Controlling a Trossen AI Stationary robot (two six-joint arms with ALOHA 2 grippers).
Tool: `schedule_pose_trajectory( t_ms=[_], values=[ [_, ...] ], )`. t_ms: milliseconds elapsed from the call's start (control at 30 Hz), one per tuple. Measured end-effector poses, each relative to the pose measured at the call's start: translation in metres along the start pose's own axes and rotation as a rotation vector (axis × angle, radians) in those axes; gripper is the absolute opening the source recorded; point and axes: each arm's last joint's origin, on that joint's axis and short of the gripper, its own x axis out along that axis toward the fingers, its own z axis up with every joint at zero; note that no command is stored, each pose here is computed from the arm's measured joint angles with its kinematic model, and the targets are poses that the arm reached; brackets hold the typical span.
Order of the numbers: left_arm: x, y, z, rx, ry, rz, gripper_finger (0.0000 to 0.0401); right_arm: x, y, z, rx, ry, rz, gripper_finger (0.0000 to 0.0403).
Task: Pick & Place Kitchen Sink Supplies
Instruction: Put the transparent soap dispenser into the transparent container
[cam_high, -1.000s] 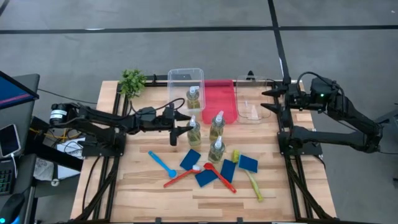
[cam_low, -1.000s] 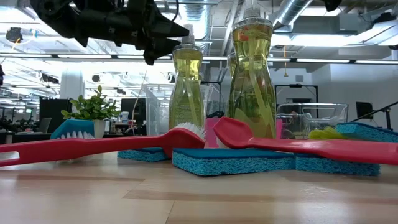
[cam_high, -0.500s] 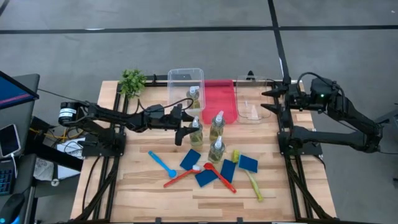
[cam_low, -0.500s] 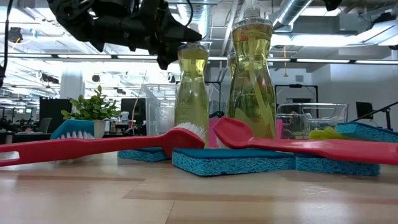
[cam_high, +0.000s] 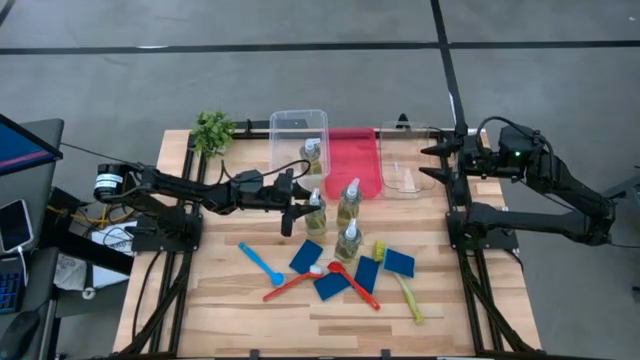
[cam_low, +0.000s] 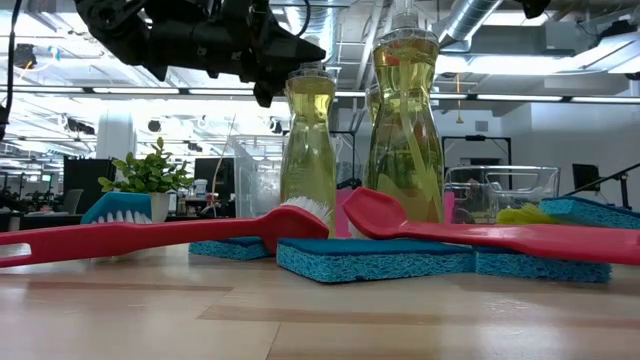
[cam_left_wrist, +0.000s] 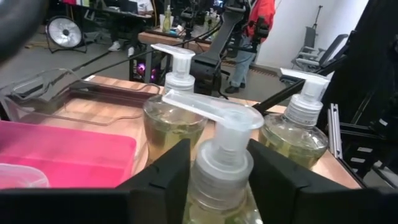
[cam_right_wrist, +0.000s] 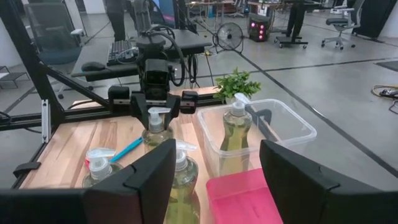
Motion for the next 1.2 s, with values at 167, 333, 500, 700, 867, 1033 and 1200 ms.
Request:
schedule_pose_trajectory(
  t_ms=[167, 333, 500, 700, 867, 1033, 1200],
  values=[
    [0.000, 0.000, 0.001, 0.000, -0.008, -0.005, 0.0119, 0.000, 0.000, -0.002, 0.001, 0.021, 0.000, 0.0225],
    [0.000, -0.001, 0.001, -0.003, -0.016, -0.011, 0.0137, 0.000, 0.000, -0.002, 0.001, 0.023, 0.001, 0.0225],
    [-0.001, -0.001, 0.003, -0.002, -0.031, -0.008, 0.0121, 0.000, 0.000, -0.002, 0.001, 0.023, 0.001, 0.0225],
    [-0.006, -0.002, 0.012, 0.004, -0.078, -0.016, 0.0117, 0.000, 0.000, -0.002, 0.001, 0.024, 0.001, 0.0225],
    [-0.016, -0.005, 0.028, 0.042, -0.142, -0.018, 0.0126, 0.000, 0.000, -0.002, 0.001, 0.023, 0.001, 0.0225],
    [-0.031, -0.009, 0.049, 0.052, -0.230, -0.026, 0.0117, 0.000, 0.000, -0.002, 0.002, 0.024, 0.001, 0.0225],
    [-0.049, -0.014, 0.069, 0.061, -0.319, -0.040, 0.0126, 0.000, 0.000, -0.002, 0.002, 0.023, 0.001, 0.0225]
  ],
)
